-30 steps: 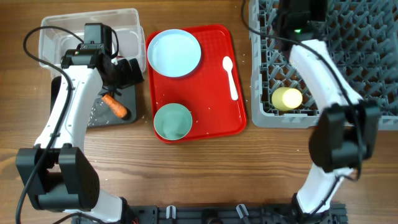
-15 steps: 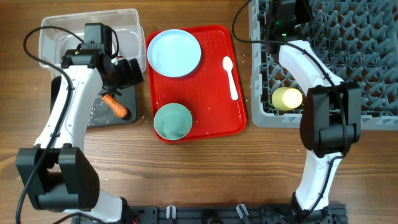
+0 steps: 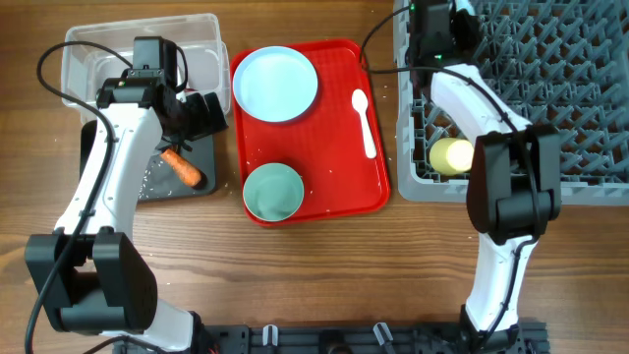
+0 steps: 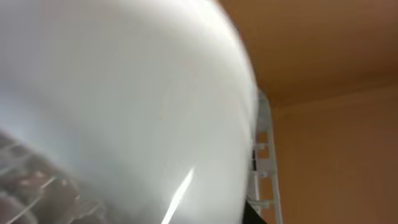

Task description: Sort waste into correct bins and load items into the dishwasher rack

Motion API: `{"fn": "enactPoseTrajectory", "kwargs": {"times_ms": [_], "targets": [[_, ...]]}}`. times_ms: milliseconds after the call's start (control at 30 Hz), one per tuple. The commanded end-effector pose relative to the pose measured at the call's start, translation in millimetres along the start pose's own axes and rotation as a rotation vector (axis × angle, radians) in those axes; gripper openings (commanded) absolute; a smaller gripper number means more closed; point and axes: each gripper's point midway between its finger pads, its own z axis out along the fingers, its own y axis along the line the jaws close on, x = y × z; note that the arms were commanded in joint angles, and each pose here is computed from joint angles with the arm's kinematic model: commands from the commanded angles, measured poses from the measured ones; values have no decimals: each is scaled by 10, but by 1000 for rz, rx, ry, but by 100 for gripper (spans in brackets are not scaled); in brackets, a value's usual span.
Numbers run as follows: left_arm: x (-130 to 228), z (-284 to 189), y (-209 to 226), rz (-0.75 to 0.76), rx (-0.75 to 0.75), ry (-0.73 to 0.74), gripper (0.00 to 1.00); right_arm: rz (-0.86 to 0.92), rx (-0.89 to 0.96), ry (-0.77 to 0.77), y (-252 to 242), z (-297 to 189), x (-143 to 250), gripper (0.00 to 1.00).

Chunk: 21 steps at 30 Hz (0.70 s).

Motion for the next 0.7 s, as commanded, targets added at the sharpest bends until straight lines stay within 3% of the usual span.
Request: {"fn": "enactPoseTrajectory", "kwargs": {"times_ms": [0,33,100,467,667], "targets": [[-61,-98,6,-10,5,-34,100,-79,-74,-4,380,-84,2,32],[-61,-98,6,-10,5,-34,100,-91,-76,4,396,-97,19,40],[-62,-98,7,-10,4,-34,100,-123,-80,23,437,-133,62,100],[-62,-98,7,-10,4,-34,100,17,0,31,10,-313,6,100],[-62,-98,7,-10,4,-34,100,68,-174,-27,274,-540,-105,100]]}}
